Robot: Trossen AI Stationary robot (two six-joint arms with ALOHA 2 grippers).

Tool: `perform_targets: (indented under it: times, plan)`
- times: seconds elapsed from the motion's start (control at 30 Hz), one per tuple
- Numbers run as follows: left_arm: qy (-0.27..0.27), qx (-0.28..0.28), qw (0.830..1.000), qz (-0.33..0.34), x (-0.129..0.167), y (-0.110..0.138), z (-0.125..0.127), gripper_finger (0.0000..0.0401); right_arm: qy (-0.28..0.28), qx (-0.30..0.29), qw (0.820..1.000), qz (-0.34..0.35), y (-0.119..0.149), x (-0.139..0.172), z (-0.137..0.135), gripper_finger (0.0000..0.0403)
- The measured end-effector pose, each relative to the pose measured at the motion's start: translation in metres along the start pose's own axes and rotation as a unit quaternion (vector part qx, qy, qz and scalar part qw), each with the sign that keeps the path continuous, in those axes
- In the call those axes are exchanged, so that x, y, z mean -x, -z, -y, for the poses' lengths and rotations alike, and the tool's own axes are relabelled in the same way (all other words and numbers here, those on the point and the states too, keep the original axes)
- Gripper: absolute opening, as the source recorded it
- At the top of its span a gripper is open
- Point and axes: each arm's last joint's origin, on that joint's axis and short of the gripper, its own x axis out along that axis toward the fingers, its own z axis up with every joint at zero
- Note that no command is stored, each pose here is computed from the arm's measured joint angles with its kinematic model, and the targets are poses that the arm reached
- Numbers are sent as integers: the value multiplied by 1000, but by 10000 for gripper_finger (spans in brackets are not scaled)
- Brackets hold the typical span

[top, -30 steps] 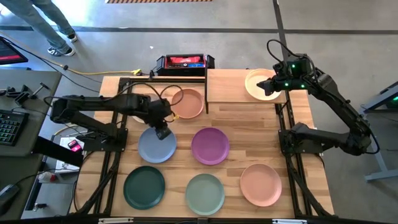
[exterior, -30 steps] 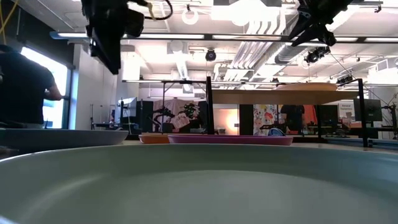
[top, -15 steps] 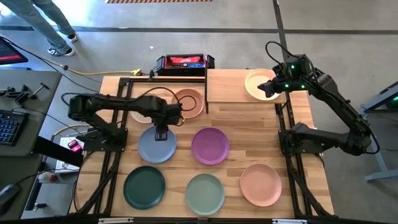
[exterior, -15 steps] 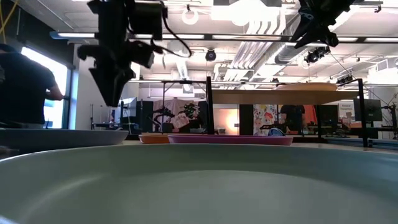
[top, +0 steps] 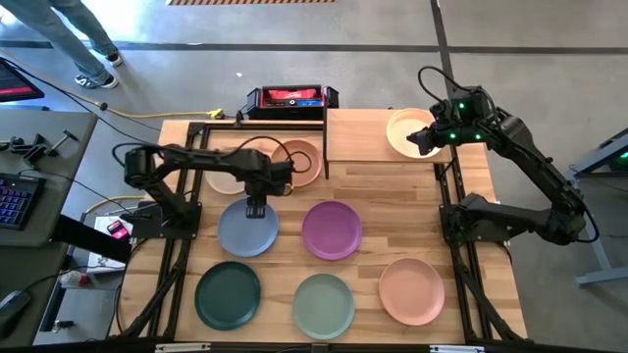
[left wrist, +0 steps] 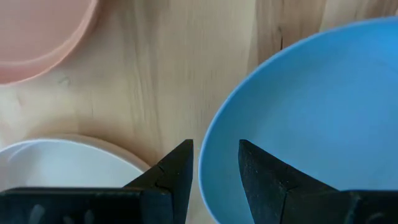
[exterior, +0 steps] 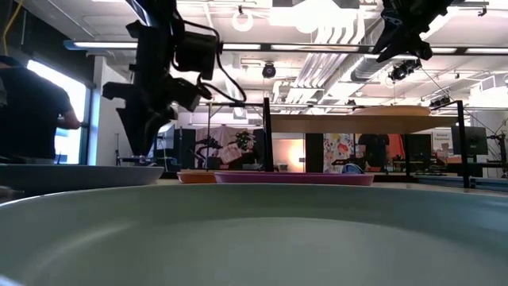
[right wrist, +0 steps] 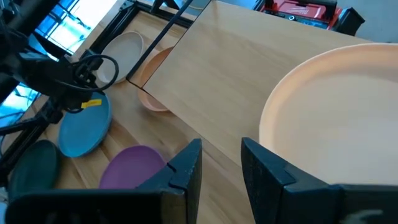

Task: Place and stack plates onto a shelf
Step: Put the blue plate on the shelf

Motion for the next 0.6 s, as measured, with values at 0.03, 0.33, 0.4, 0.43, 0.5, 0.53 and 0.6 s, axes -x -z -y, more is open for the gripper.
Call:
perform_targets:
  times: [0.03, 0.33, 0.4, 0.43, 0.5, 0.53, 0.6]
  plan:
    - [0, -4, 1000, -2, -1, 0, 0, 117, 0, 4, 1000, 0, 0, 0, 0, 92]
    - [1, -20, 999, -27, -15, -5, -1, 117, 2, 2, 1000, -6, 1, 0, 0, 92]
    - [-4, -21, 999, -32, -17, -6, -1, 117, 2, 2, 1000, -6, 1, 0, 0, 92]
    - [-4, -20, 999, -35, -19, -7, -1, 117, 2, 2, 1000, -6, 1, 0, 0, 92]
    - [-2, -19, 999, -40, -21, -7, -3, 117, 2, 2, 1000, -7, 1, 0, 0, 92]
    - [-1, -17, 999, -43, -23, -7, -3, 117, 2, 2, 1000, -7, 1, 0, 0, 92]
    - [0, -15, 999, -49, -27, -8, -5, 117, 2, 2, 1000, -7, 1, 0, 0, 92]
